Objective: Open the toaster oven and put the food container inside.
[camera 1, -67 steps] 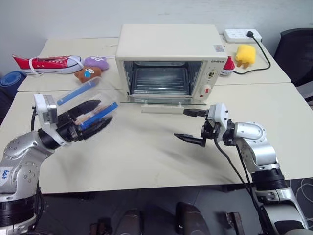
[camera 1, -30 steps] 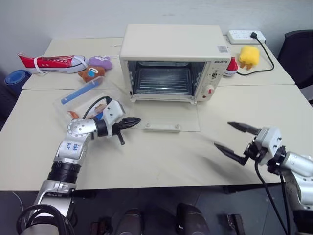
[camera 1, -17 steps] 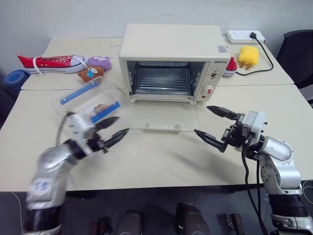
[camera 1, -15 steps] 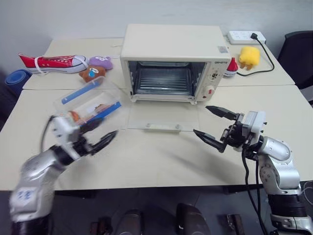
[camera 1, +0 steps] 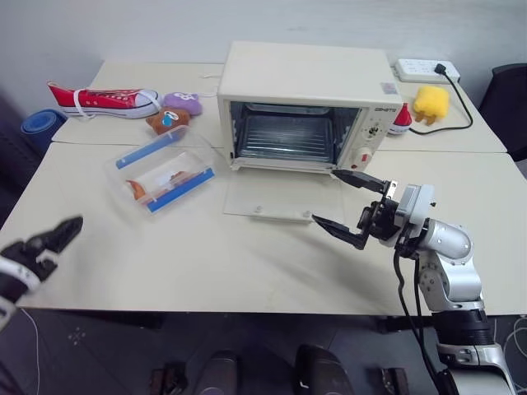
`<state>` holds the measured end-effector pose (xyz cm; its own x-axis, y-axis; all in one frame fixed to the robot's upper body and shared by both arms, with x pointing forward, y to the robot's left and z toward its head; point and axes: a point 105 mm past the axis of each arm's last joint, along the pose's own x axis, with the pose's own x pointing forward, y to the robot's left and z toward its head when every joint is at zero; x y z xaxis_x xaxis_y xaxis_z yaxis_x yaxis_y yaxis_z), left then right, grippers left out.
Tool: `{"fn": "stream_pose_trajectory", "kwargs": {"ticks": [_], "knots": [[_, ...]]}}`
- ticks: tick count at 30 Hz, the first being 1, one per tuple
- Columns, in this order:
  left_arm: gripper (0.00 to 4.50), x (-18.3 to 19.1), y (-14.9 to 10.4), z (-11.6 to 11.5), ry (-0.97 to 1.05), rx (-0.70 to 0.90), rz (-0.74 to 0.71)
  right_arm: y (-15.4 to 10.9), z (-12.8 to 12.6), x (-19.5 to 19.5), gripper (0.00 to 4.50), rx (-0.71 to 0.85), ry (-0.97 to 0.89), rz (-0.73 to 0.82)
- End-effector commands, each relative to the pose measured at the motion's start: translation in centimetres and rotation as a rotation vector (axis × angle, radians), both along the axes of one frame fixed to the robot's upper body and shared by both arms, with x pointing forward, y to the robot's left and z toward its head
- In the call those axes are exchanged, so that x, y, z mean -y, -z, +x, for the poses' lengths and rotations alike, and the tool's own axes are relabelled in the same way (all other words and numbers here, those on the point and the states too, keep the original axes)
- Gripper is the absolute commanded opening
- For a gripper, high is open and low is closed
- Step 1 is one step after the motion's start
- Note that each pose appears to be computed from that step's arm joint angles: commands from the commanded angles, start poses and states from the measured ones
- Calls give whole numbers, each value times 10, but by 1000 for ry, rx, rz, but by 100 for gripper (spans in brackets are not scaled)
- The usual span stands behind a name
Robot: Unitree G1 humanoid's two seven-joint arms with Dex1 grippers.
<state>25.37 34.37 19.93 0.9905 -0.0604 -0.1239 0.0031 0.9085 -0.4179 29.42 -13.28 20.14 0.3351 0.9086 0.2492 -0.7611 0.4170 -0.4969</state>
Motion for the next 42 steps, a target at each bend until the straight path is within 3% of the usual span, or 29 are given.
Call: {"fn": "stream_pose_trajectory", "kwargs": {"ticks": [1,5,12,15,21,28,33,39,42], "knots": [[446,-2,-9,17,-12,-83,-7,0,-5,4,450,10,-16,-15],[446,-6,0,38,-43,-238,35,2,-4,5,450,-8,-13,-12],[446,-9,10,78,-58,-296,20,6,-6,3,450,-32,-4,-12],[384,-12,18,83,-65,-319,30,6,-7,3,450,-39,10,-7],[209,-19,20,80,-68,-332,65,7,-10,6,450,-48,34,-5],[1,-28,-11,70,-48,-231,172,9,-11,8,450,-48,57,-11],[1,-11,-36,62,76,-199,160,9,-11,13,450,-52,75,-22],[1,56,-40,60,337,-261,246,9,-11,26,450,-58,135,-33],[1,87,-46,70,388,-233,256,10,-14,32,450,-63,164,-35]]}}
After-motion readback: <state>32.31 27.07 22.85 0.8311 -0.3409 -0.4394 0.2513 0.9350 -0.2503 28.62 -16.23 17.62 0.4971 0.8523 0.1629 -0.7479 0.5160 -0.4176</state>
